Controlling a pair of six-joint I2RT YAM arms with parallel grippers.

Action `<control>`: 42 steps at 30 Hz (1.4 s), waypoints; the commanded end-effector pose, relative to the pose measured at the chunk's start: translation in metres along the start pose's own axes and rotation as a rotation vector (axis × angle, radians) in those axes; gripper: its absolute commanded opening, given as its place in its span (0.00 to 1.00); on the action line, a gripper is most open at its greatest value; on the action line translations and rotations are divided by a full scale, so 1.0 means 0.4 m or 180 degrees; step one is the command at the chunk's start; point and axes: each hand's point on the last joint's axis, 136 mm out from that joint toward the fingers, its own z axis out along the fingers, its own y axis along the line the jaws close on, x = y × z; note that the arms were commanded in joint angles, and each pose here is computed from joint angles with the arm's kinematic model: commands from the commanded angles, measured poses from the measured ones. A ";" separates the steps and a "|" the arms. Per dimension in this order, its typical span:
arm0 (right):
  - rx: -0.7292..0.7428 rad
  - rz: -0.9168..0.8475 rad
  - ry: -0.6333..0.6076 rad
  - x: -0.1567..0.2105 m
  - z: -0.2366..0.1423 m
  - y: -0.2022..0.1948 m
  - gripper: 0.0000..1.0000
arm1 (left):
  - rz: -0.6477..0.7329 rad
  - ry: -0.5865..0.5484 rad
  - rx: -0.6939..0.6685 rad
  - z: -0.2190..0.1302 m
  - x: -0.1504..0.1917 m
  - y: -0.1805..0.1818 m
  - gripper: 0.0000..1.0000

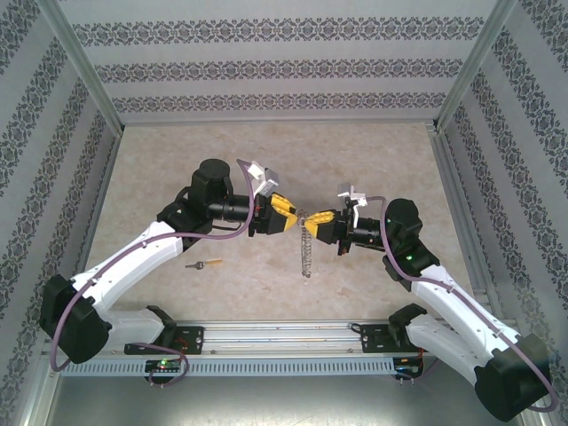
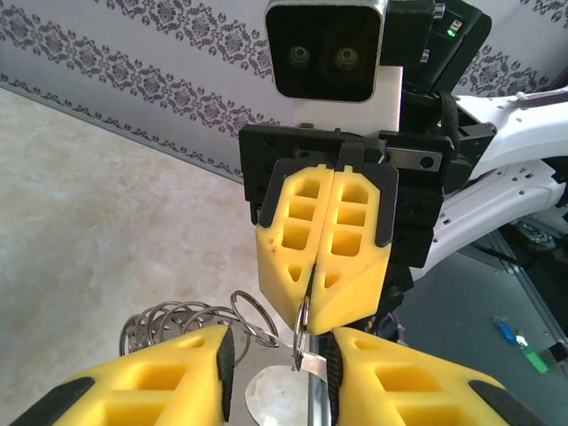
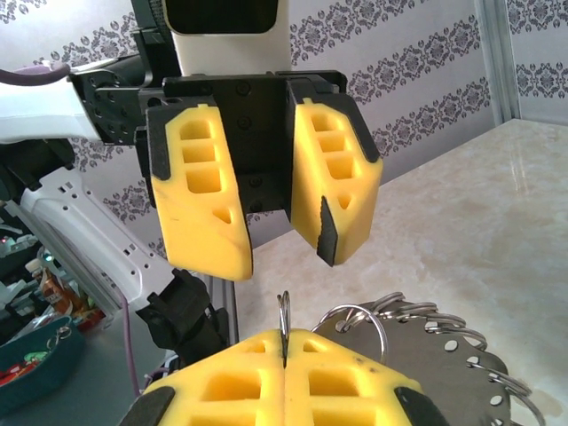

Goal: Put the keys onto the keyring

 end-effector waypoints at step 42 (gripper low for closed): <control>0.0066 -0.0152 -0.0153 -0.038 -0.008 -0.005 0.00 | -0.0282 -0.0048 0.0386 0.034 0.022 0.000 0.32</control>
